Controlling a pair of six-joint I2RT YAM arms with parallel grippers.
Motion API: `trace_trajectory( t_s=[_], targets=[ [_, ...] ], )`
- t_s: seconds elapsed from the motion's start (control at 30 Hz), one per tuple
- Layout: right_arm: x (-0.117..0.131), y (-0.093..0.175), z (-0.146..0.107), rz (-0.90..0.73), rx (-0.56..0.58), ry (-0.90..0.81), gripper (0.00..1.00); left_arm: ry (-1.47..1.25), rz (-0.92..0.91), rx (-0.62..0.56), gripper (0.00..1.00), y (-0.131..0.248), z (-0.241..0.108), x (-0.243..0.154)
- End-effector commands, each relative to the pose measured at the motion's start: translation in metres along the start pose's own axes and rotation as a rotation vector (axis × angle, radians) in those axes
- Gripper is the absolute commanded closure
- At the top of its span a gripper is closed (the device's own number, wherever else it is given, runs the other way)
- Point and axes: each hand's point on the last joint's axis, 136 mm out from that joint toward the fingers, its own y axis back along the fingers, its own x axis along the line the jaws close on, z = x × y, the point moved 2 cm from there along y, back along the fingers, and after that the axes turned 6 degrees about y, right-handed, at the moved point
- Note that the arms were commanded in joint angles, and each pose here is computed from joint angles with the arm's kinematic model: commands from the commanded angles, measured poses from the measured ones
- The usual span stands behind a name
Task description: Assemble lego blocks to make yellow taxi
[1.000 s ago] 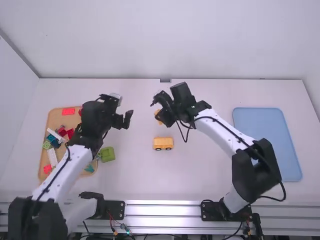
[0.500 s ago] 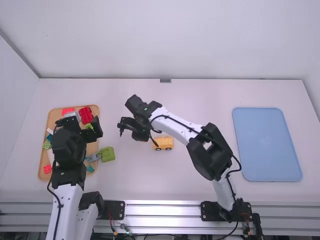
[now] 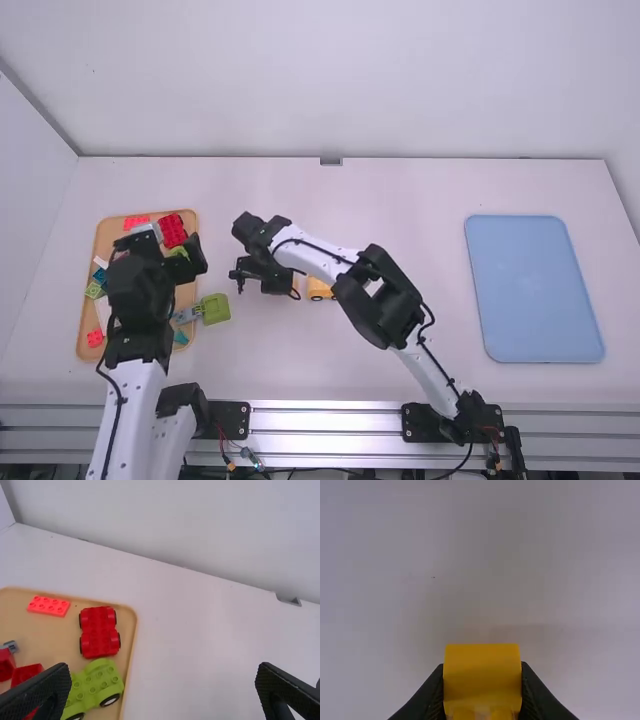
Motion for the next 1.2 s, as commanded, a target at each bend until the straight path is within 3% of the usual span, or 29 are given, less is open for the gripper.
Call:
trace_trajectory(
  t_s=[0.0, 0.03, 0.1, 0.13, 0.2, 0.4, 0.57, 0.67, 0.77, 0.9, 1.07, 1.17],
  targets=[
    [-0.006, -0.002, 0.003, -0.012, 0.001, -0.005, 0.89, 0.005, 0.014, 0.014, 0.01, -0.004, -0.005, 0.004],
    [-0.007, -0.002, 0.002, -0.015, 0.002, -0.006, 0.72, 0.006, 0.016, 0.02, 0.01, -0.006, -0.006, 0.005],
    [-0.007, -0.001, 0.002, -0.015, 0.001, -0.003, 0.51, 0.006, 0.014, 0.026, 0.01, -0.009, -0.007, 0.005],
    [-0.008, -0.001, 0.004, -0.02, -0.004, -0.001, 0.22, 0.006, 0.013, 0.029, 0.01, -0.01, -0.008, 0.005],
    [-0.01, 0.002, 0.006, -0.024, -0.014, -0.003, 0.01, 0.001, 0.0, 0.038, 0.01, -0.013, -0.01, 0.003],
    [-0.022, 0.022, 0.014, -0.06, -0.058, -0.068, 0.01, -0.204, -0.293, 0.079, 0.01, -0.019, -0.018, -0.038],
    [-0.033, 0.063, 0.008, -0.071, -0.158, -0.122, 0.01, -0.275, -0.426, 0.155, 0.01, -0.03, -0.029, -0.054],
    [-0.039, 0.097, -0.003, -0.079, -0.265, -0.136, 0.02, -0.382, -0.62, 0.191, 0.01, -0.029, -0.041, -0.074],
    [-0.047, 0.123, -0.032, -0.119, -0.355, -0.193, 0.01, -0.465, -0.788, 0.221, 0.01, -0.03, -0.058, -0.086],
    [-0.039, 0.142, -0.069, -0.157, -0.474, -0.24, 0.02, -0.486, -0.891, 0.243, 0.01, -0.034, -0.073, -0.09],
    [-0.029, 0.141, -0.113, -0.221, -0.533, -0.309, 0.01, -0.485, -1.0, 0.227, 0.01, -0.034, -0.081, -0.097],
    [-0.013, 0.132, -0.14, -0.236, -0.578, -0.35, 0.02, -0.623, -1.117, 0.197, 0.01, -0.024, -0.103, -0.104]
  ],
)
